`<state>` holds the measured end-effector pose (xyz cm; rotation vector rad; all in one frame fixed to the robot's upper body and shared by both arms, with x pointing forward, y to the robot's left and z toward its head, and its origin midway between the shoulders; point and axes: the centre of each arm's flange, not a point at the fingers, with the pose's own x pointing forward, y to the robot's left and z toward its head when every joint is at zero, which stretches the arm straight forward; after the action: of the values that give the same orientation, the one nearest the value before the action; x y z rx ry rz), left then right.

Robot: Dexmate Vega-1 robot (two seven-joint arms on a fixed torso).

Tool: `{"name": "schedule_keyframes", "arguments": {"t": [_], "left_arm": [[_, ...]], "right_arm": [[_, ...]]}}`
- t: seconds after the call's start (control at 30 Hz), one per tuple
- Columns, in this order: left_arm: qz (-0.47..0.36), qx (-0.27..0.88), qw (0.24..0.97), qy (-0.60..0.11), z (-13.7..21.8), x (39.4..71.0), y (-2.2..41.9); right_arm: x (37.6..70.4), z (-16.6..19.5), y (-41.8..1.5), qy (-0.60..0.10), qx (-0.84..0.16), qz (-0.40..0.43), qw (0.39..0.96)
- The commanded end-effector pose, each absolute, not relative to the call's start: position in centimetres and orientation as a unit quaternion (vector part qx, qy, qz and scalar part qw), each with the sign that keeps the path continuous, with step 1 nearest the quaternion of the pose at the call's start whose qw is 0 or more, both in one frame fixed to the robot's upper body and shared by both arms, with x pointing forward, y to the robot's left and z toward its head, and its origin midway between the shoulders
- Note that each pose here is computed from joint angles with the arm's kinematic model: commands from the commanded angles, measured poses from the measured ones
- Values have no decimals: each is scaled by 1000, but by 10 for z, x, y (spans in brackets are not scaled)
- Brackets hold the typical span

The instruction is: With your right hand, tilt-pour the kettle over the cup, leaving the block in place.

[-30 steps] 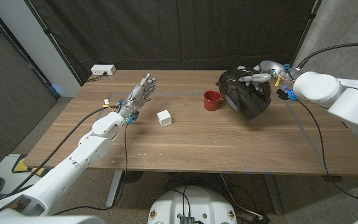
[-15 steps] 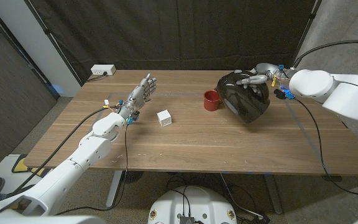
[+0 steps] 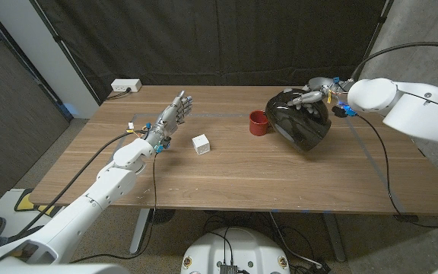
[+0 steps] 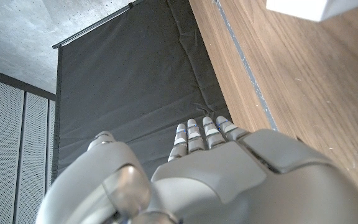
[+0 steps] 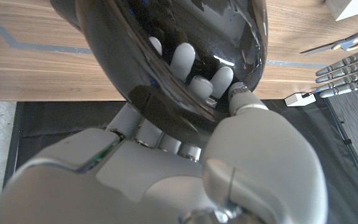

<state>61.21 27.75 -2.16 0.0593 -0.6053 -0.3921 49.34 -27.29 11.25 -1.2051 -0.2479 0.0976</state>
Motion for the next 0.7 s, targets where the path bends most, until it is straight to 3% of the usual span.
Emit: {"name": "schedule_keyframes", "arguments": {"t": [0.03, 0.7], "left_arm": [[-201, 27, 934, -295, -21, 617, 274], [-214, 33, 931, -295, -15, 621, 268]], "right_arm": [[496, 124, -266, -98, -591, 37, 800], [506, 137, -247, -80, -632, 30, 770]]}}
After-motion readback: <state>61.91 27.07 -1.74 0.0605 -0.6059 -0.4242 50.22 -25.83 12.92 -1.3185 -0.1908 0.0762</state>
